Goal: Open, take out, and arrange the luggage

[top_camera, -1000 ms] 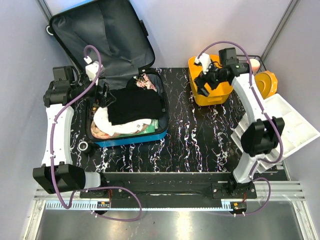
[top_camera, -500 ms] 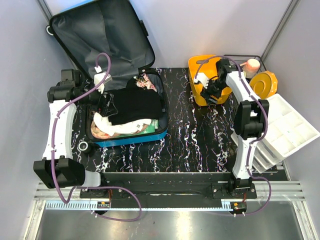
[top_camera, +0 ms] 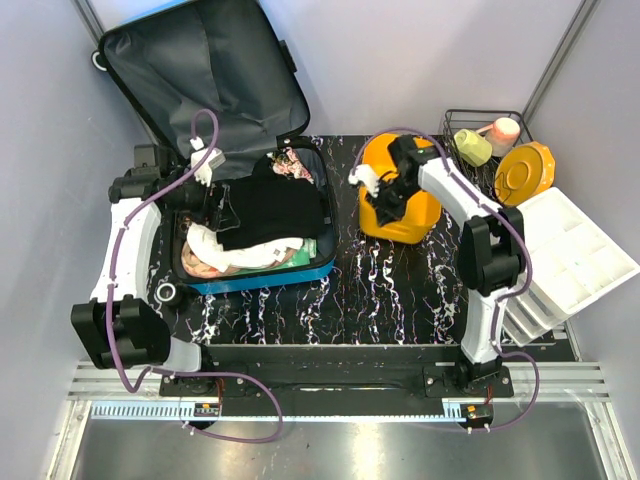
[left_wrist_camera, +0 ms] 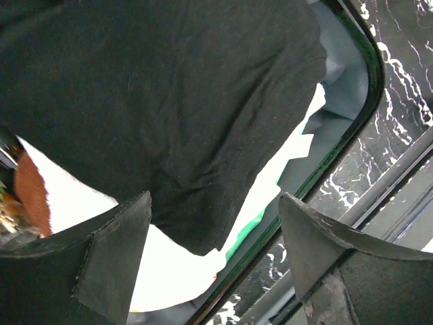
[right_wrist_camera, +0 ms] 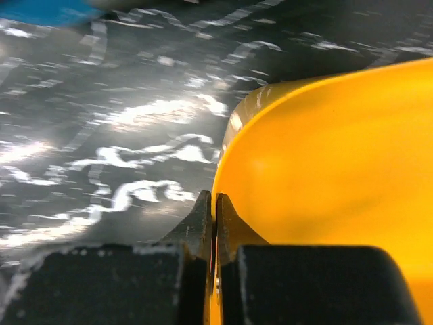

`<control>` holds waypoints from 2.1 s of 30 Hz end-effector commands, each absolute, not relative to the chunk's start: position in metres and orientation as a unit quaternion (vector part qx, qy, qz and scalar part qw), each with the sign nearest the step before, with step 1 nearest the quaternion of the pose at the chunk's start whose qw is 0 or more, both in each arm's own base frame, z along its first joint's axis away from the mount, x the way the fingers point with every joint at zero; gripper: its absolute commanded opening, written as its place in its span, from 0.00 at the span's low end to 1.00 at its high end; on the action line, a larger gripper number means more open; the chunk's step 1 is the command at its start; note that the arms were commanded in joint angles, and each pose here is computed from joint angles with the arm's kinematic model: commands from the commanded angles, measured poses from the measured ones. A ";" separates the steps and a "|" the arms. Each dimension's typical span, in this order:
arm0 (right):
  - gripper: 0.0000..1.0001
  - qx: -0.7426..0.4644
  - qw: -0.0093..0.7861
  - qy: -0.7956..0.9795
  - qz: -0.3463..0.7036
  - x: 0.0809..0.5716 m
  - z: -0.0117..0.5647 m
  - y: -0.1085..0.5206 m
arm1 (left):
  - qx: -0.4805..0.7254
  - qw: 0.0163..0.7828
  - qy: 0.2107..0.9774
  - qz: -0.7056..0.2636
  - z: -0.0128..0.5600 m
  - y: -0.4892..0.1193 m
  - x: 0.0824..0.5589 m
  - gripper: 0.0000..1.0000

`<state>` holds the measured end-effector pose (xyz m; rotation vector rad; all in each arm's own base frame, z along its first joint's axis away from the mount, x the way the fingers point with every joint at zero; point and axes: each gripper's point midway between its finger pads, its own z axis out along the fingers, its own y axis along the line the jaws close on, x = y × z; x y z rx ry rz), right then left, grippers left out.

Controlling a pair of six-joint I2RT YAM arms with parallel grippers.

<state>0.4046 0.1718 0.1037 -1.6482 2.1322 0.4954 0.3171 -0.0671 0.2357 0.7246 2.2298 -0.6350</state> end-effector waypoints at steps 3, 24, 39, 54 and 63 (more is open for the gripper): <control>0.00 -0.515 0.158 0.795 0.280 0.308 0.123 0.221 | 0.112 0.386 0.878 -0.261 0.237 -0.062 0.323 0.80; 0.85 -0.509 0.297 0.754 0.290 0.314 0.207 0.248 | -0.063 0.369 0.895 -0.244 0.194 -0.055 0.348 0.70; 0.92 -0.463 0.340 0.759 0.304 0.364 0.237 0.255 | -0.076 0.340 0.917 -0.194 0.162 -0.062 0.337 0.89; 0.93 -0.429 0.351 0.767 0.323 0.391 0.244 0.270 | -0.001 0.389 0.895 -0.218 0.213 -0.091 0.348 0.00; 0.93 -0.378 0.347 0.757 0.404 0.396 0.262 0.298 | -0.057 0.411 0.892 -0.178 0.242 -0.022 0.333 0.00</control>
